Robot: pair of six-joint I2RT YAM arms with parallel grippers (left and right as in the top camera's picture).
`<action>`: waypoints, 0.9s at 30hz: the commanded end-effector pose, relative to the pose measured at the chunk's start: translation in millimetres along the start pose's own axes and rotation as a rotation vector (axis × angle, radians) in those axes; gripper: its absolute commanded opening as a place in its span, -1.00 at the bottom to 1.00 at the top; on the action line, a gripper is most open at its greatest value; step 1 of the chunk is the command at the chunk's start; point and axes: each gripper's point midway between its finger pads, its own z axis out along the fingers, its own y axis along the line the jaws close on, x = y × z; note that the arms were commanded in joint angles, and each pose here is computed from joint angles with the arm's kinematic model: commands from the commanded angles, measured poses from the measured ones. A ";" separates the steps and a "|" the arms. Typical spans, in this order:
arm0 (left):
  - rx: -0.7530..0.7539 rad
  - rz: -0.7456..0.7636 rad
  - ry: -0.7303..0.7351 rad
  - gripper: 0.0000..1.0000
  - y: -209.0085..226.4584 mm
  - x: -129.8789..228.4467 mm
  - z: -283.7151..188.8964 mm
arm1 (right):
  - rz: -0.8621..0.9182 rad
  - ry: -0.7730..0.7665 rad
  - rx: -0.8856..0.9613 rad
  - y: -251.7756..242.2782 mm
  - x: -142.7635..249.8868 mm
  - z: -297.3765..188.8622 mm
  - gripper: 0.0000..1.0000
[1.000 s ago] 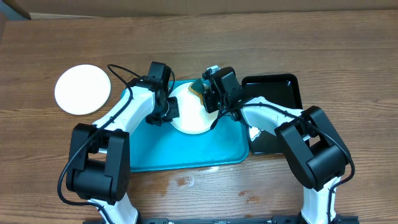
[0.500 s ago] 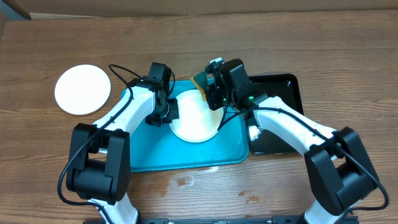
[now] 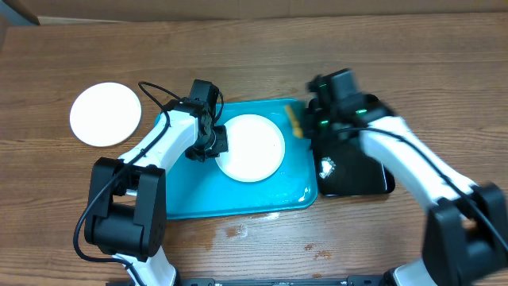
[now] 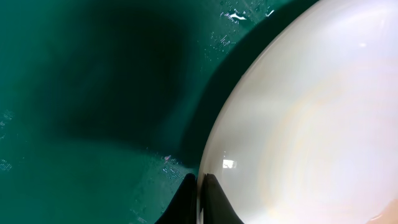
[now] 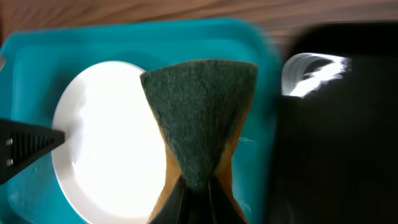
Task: Clean dirty plates on tray and stack at the side
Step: 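Return the sponge into the black tray with the right gripper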
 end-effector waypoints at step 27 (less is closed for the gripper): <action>-0.009 0.026 -0.023 -0.91 -11.6 -3.8 3.7 | 0.301 0.088 0.355 -157.7 73.4 -6.3 -0.90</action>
